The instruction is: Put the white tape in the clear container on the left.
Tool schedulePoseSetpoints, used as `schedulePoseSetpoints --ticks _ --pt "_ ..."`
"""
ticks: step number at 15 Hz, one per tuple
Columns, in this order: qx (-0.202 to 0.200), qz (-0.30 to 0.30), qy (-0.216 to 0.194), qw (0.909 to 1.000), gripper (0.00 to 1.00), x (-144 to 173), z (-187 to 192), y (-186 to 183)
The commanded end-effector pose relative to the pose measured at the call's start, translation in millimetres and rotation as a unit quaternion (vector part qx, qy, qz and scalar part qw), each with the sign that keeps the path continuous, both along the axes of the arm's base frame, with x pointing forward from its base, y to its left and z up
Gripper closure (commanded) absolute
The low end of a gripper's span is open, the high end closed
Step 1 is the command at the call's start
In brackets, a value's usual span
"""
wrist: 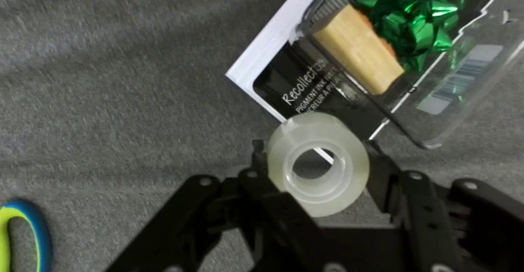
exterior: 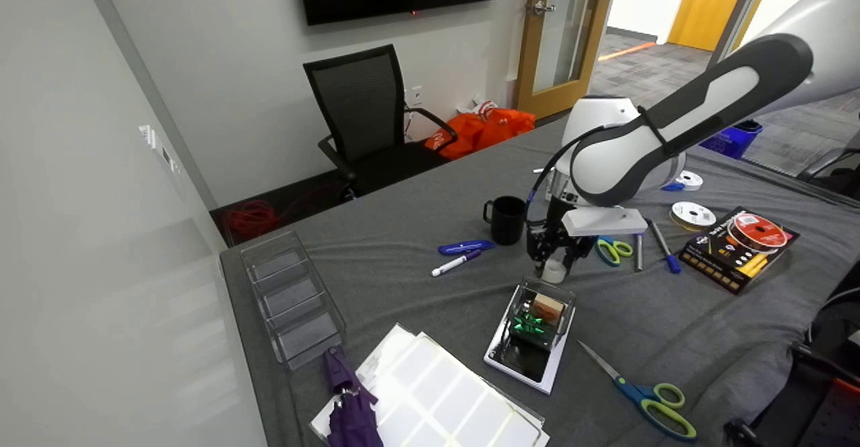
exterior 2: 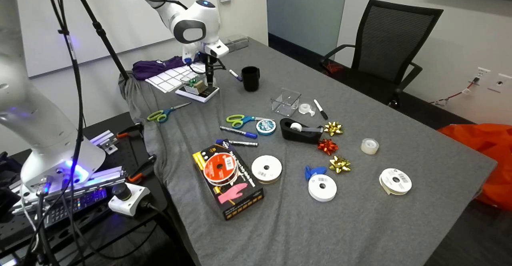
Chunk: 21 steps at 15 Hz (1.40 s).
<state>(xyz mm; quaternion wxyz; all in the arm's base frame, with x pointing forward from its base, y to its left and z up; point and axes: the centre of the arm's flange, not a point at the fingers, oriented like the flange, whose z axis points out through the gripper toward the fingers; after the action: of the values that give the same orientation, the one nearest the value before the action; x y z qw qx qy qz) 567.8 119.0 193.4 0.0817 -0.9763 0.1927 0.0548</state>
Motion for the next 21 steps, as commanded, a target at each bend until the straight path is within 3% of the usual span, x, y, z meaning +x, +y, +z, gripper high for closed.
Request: schedulePoseSetpoints --ticks 1,5,11,12,16,17,21 --pt "0.015 -0.002 0.002 0.9999 0.67 -15.9 34.4 3.2" --pt "0.036 0.016 0.037 0.9985 0.67 -27.0 49.4 25.2" --pt "0.062 0.041 0.141 0.9872 0.67 -50.9 68.1 58.0" --pt "0.053 0.041 0.117 0.9909 0.42 -44.1 57.9 55.5" --pt "0.054 0.047 0.132 0.9887 0.42 -48.7 60.3 58.6" --pt "0.054 0.047 0.132 0.9887 0.67 -48.7 60.3 58.6" --pt "-0.022 -0.006 0.183 0.9828 0.67 -27.8 38.9 83.0"
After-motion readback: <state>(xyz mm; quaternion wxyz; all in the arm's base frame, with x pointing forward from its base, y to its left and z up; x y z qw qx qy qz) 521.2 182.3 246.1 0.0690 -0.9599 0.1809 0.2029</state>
